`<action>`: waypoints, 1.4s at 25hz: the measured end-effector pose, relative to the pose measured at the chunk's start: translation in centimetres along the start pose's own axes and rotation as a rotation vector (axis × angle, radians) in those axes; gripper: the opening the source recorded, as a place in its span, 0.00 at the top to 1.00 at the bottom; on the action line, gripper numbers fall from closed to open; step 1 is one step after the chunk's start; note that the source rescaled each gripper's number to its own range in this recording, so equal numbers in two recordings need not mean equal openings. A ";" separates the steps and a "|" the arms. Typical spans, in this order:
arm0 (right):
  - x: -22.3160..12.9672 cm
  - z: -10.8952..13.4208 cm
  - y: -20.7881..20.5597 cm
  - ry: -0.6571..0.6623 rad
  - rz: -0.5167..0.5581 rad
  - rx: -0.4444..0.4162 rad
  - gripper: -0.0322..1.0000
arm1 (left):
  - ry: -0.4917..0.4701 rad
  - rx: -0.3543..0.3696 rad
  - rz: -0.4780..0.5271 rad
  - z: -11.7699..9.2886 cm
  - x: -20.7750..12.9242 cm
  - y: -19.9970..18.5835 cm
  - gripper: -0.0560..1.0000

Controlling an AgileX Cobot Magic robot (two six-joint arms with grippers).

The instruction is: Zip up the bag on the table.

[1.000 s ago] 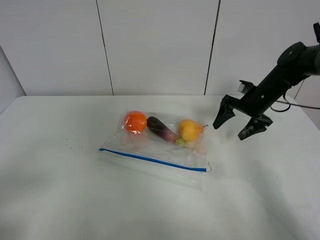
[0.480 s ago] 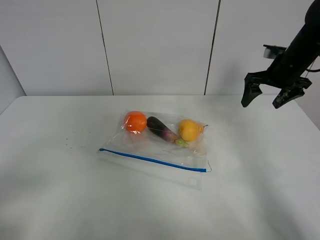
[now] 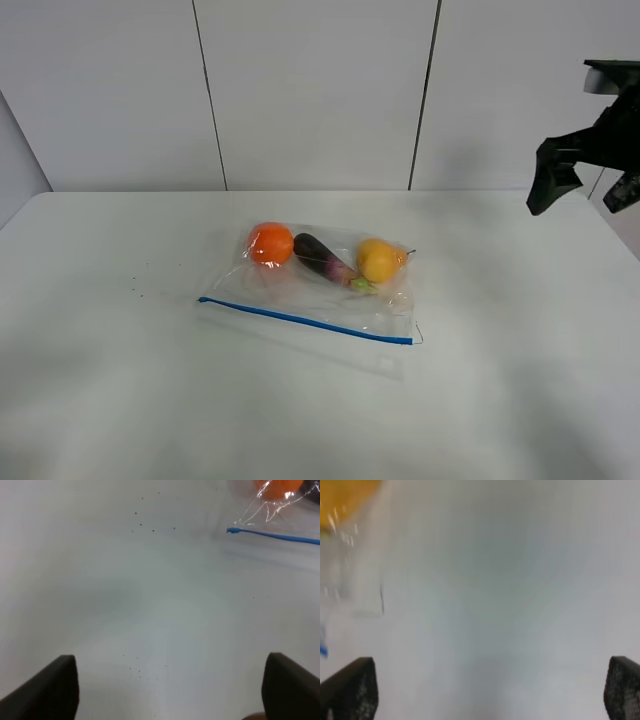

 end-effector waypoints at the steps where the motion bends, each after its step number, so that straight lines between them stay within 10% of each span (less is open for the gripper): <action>1: -1.3 0.1 -0.3 0.000 0.008 -0.002 0.00 | 0.000 0.000 0.000 0.0 0.0 0.0 0.01; 12: -17.8 0.6 -1.0 0.001 0.006 -0.014 0.00 | 0.000 0.001 0.000 0.0 0.0 0.0 0.01; 25: -28.2 1.1 -4.1 -0.035 -0.625 -0.051 0.00 | 0.001 0.002 0.000 0.0 0.0 0.0 0.01; 35: -31.2 1.0 -5.3 -0.018 -0.840 -0.075 0.00 | 0.001 0.002 0.000 0.0 0.0 0.0 0.01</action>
Point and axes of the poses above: a point on each arm's last joint axis where the gripper is mounted, y pointing out along that axis toward the gripper, z along the wrist's bending axis when the last joint is at zero, x = y × z, the point moved 1 cm from there along y, pointing out along that axis toward the gripper, and after that the axes turned 2 degrees about y, right-handed, at the moved point
